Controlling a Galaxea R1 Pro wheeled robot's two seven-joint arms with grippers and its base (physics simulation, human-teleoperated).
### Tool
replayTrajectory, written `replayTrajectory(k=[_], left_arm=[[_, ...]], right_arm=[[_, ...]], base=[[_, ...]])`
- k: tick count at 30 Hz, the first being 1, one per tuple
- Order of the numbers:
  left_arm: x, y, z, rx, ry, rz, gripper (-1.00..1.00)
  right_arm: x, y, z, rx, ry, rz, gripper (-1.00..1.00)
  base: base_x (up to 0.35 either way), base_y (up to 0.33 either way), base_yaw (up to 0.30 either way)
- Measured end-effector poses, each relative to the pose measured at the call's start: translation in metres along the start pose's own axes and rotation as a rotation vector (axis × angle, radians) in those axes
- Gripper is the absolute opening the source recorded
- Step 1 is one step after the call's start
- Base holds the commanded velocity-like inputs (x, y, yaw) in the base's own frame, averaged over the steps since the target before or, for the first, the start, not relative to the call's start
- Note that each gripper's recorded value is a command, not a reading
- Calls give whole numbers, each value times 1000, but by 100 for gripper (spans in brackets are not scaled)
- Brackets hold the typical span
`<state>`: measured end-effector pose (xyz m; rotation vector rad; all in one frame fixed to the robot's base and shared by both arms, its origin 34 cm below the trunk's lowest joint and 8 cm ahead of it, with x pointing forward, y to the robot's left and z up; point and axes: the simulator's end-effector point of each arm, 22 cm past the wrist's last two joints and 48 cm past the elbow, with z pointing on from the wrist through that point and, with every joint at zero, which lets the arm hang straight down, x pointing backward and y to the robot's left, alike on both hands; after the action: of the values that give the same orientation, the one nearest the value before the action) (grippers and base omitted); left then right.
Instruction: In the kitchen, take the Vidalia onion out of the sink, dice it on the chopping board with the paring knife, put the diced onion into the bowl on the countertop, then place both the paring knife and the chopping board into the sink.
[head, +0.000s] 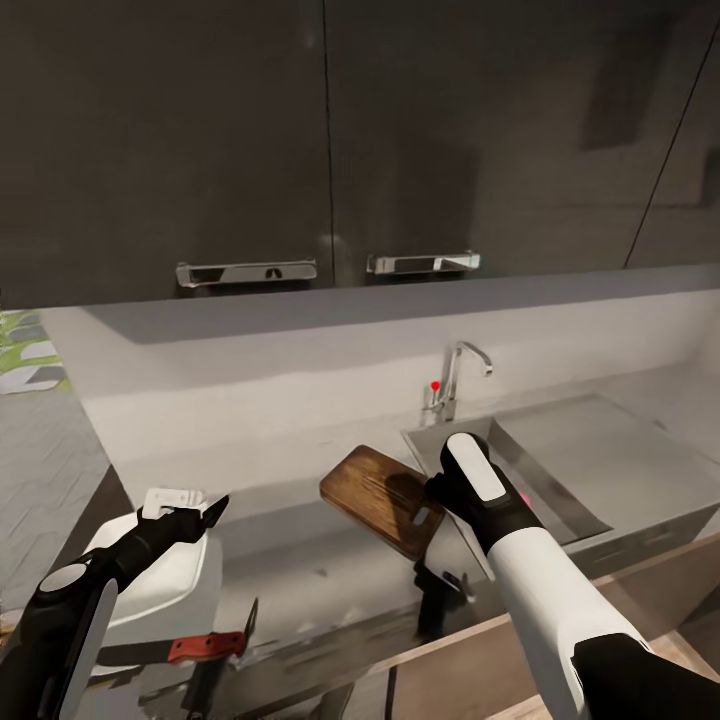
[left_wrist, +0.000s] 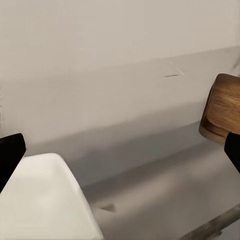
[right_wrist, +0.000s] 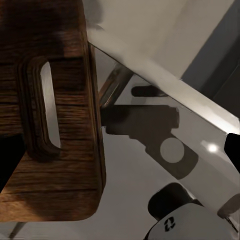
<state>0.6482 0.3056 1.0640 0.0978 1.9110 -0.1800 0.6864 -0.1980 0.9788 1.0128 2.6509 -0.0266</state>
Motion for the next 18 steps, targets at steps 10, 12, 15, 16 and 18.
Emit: replayTrajectory(k=[10,12,15,16,18], left_arm=[[4,0,2,0,7,-1,100],[5,1,2,0,10,-2,100],[7,1,3,0,13,-2,100],[7,1,3,0,14,-2,100],[7,1,3,0,14,-2,100]], right_arm=[[1,-1,4,6,6,-1,100],[2,-1,6,7,8,-1,100],[2,-1,7,9,10,-2,100],[3,-1,8,9,11,-2,100],[3,-1,8,10,11,-2,100]], base=[[0,0,26],[0,0,1],[0,0,0],[0,0,0],[0,0,0]])
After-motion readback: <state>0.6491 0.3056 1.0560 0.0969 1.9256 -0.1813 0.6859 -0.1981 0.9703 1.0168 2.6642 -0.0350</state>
